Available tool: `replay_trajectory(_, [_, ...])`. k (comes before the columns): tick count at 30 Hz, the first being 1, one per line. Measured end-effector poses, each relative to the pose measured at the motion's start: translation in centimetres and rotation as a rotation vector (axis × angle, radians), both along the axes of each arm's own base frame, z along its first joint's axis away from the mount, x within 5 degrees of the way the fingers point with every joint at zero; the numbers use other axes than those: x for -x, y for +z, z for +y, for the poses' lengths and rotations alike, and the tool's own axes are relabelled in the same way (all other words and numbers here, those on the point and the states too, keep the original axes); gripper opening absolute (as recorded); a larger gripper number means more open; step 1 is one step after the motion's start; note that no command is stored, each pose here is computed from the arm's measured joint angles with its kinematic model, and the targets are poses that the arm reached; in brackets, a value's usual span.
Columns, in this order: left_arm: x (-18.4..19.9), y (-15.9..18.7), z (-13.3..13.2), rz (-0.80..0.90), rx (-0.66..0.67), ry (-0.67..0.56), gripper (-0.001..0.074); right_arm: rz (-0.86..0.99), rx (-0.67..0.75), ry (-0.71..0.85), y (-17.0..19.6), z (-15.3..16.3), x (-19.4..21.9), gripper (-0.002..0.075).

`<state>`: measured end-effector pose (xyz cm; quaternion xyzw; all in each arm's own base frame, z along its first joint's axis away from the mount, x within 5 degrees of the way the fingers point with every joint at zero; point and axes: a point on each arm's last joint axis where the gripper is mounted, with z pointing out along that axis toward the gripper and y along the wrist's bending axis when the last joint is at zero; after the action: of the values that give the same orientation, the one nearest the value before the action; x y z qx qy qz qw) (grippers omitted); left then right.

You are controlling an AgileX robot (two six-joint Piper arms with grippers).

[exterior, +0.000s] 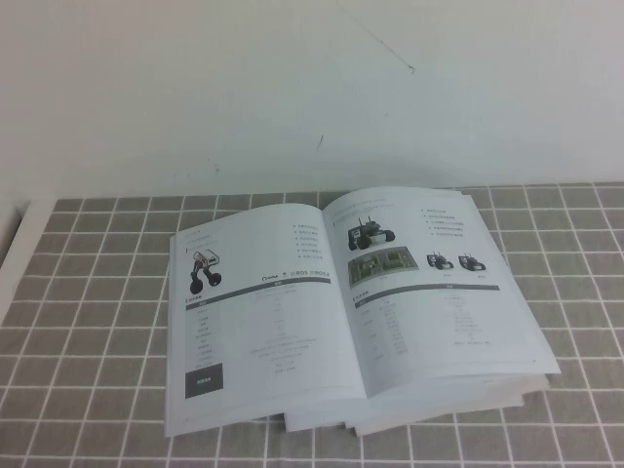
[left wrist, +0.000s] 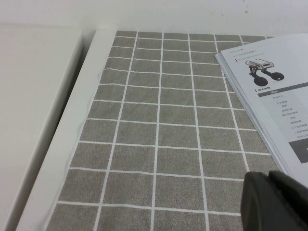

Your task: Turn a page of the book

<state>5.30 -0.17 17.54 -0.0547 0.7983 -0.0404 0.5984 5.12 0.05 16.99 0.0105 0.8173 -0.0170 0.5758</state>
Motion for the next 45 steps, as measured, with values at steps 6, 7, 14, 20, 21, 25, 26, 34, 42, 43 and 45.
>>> replay_trajectory(6, [0.0,0.0,0.01,0.0,-0.004,0.0,-0.0004,0.0,0.0,0.0,0.0,0.0,0.0,-0.0003])
replay_trajectory(7, [0.0,0.0,0.02,0.0,-0.006,0.0,-0.0004,0.0,0.0,0.0,0.0,0.0,0.0,-0.0003])
replay_trajectory(14, [0.0,-0.01,0.04,0.001,-0.013,0.001,-0.0004,-0.002,0.0,0.0,0.01,0.0,-0.01,-0.0003])
replay_trajectory(20, [0.0,-0.01,0.07,0.001,-0.027,0.0,-0.0004,-0.002,0.0,0.0,0.01,0.0,-0.01,-0.0003])
replay_trajectory(21, [0.0,-0.01,0.08,0.001,-0.028,0.0,-0.0004,-0.002,0.0,0.0,0.01,0.0,-0.01,-0.0003])
replay_trajectory(25, [0.0,-0.01,0.08,0.001,-0.03,0.001,-0.0004,-0.002,0.0,0.0,0.01,0.0,-0.01,-0.0003])
replay_trajectory(26, [0.0,-0.01,0.09,0.001,-0.032,0.001,-0.0004,-0.002,0.0,0.0,0.01,0.0,-0.01,-0.0003])
replay_trajectory(34, [0.0,0.01,0.09,0.0,-0.033,0.001,-0.0004,-0.002,0.0,0.0,0.01,0.0,-0.01,-0.0003])
replay_trajectory(42, [-0.02,0.07,0.04,-0.008,-0.015,0.001,-0.0004,-0.031,-0.005,-0.006,0.14,-0.04,-0.11,-0.0003])
replay_trajectory(43, [-0.05,0.18,0.01,-0.02,-0.002,0.001,-0.0004,-0.056,-0.02,-0.01,0.23,-0.04,-0.19,-0.0003])
replay_trajectory(45, [-0.15,0.4,-0.03,-0.057,0.035,0.005,-0.0004,-0.105,-0.046,-0.018,0.64,-0.04,-0.31,-0.0003])
